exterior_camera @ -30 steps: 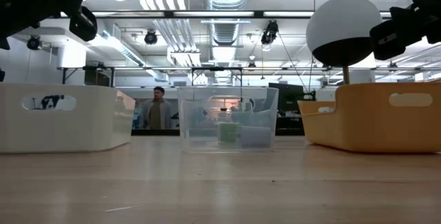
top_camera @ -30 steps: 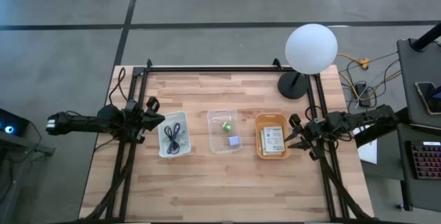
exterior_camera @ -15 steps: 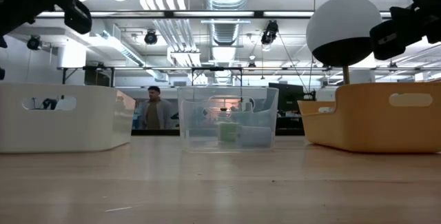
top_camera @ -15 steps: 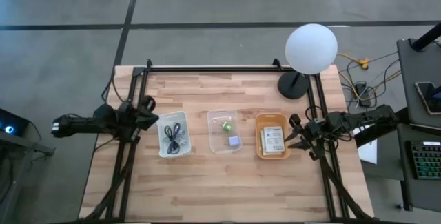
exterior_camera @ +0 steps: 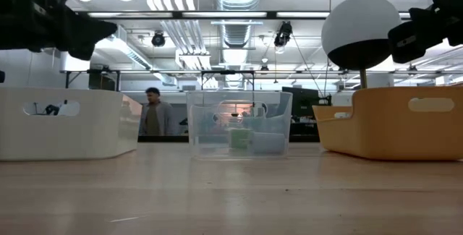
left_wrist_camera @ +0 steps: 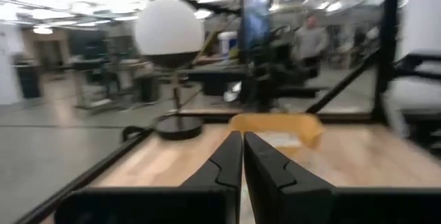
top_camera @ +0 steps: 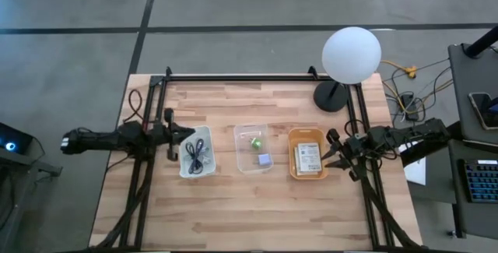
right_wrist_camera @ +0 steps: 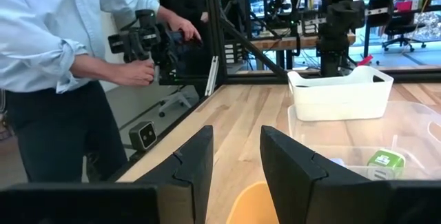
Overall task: Pick and place items into bin
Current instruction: Return to Home Position
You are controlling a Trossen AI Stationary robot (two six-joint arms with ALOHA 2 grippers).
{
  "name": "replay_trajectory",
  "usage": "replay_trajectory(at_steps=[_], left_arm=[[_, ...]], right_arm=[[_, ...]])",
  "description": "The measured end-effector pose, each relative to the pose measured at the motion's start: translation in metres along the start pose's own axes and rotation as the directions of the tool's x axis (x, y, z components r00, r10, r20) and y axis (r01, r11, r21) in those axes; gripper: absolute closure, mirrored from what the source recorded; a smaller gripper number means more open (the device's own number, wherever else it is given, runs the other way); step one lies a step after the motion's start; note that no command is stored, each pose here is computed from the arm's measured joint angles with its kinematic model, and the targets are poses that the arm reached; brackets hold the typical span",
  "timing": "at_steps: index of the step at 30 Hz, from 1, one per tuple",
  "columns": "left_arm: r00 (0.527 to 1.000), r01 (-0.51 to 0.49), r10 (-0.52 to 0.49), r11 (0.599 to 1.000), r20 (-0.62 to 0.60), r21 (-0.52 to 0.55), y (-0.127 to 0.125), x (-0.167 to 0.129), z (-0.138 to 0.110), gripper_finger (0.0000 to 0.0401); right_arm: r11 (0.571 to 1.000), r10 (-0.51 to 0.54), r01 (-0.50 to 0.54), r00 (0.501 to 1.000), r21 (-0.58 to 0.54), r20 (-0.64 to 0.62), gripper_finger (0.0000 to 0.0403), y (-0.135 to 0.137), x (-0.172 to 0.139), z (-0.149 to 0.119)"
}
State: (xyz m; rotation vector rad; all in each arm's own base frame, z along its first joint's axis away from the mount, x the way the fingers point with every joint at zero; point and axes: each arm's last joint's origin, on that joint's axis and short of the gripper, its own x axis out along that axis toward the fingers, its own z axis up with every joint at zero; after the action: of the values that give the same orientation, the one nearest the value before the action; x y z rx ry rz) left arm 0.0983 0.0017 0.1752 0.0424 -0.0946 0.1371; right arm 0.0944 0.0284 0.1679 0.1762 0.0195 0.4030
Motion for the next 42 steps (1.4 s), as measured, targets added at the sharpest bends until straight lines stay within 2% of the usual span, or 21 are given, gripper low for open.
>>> replay_trajectory(at_steps=[2, 4, 6, 13, 21, 32, 42], left_arm=[[1.000, -0.018, 0.019, 0.998, -0.022, 0.066, -0.0011, -0.0003, -0.0021, 0.0401], [1.000, 0.006, -0.002, 0.987, -0.027, 0.159, -0.0037, -0.0007, -0.0027, 0.0401], [0.999, 0.032, -0.025, 0.981, -0.036, 0.190, -0.0059, -0.0011, -0.0035, 0.0401], [0.997, 0.050, -0.047, 0.998, -0.062, 0.044, -0.0065, -0.0012, -0.0062, 0.0401], [0.982, 0.189, -0.189, 0.981, -0.016, 0.032, -0.0094, -0.0013, -0.0024, 0.0401], [0.986, 0.167, -0.167, 0.985, 0.008, 0.034, -0.0072, -0.0008, -0.0002, 0.0401], [0.984, 0.172, -0.170, 0.984, -0.047, 0.036, -0.0081, 0.0024, -0.0050, 0.0401]], right_arm=[[1.000, 0.001, -0.001, 1.000, -0.001, 0.000, 0.0294, 0.0000, 0.0000, 0.0000], [1.000, 0.001, -0.001, 1.000, 0.003, 0.000, 0.0294, 0.0000, 0.0000, 0.0000], [1.000, 0.001, -0.001, 1.000, 0.002, 0.000, 0.0294, 0.0000, 0.0000, 0.0000], [1.000, 0.001, -0.001, 1.000, -0.001, 0.000, 0.0294, 0.0000, 0.0000, 0.0000], [1.000, 0.001, -0.001, 1.000, -0.001, 0.000, 0.0294, 0.0000, 0.0000, 0.0000], [1.000, 0.001, -0.001, 1.000, -0.001, -0.001, 0.0294, 0.0000, 0.0000, 0.0000], [1.000, 0.001, -0.001, 1.000, -0.001, 0.000, 0.0294, 0.0000, 0.0000, 0.0000]])
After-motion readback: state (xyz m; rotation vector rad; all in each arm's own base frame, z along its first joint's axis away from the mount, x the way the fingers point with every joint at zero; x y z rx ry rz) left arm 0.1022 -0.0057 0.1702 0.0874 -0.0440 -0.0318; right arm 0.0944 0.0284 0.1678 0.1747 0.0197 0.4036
